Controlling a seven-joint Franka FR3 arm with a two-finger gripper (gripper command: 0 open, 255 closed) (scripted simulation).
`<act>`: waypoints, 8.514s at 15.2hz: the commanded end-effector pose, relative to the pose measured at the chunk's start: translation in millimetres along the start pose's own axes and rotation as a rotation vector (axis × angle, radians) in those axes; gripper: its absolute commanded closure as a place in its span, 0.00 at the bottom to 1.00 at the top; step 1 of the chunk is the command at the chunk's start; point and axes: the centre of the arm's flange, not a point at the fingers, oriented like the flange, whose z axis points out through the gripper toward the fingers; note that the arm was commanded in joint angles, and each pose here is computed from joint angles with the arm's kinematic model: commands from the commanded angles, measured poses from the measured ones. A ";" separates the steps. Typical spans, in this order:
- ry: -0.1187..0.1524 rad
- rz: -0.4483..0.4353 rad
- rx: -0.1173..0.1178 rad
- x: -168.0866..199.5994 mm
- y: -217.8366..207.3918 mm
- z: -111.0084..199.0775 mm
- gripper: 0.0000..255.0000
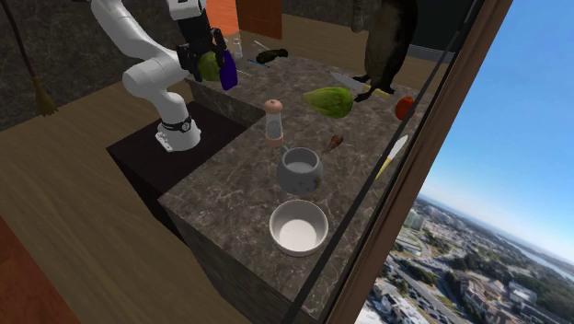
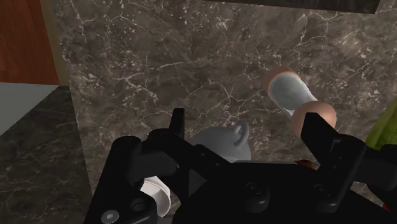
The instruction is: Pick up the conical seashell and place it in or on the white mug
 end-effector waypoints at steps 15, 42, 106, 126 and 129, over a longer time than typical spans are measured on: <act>0.014 -0.399 0.046 136.9 -35.4 114.5 0.00; 0.038 -1.099 0.128 306.3 -225.4 313.4 0.00; 0.038 -1.099 0.128 294.7 -135.9 161.3 1.00; 0.038 -1.099 0.128 261.5 -27.0 211.6 1.00; 0.038 -1.099 0.128 260.0 -26.2 227.7 1.00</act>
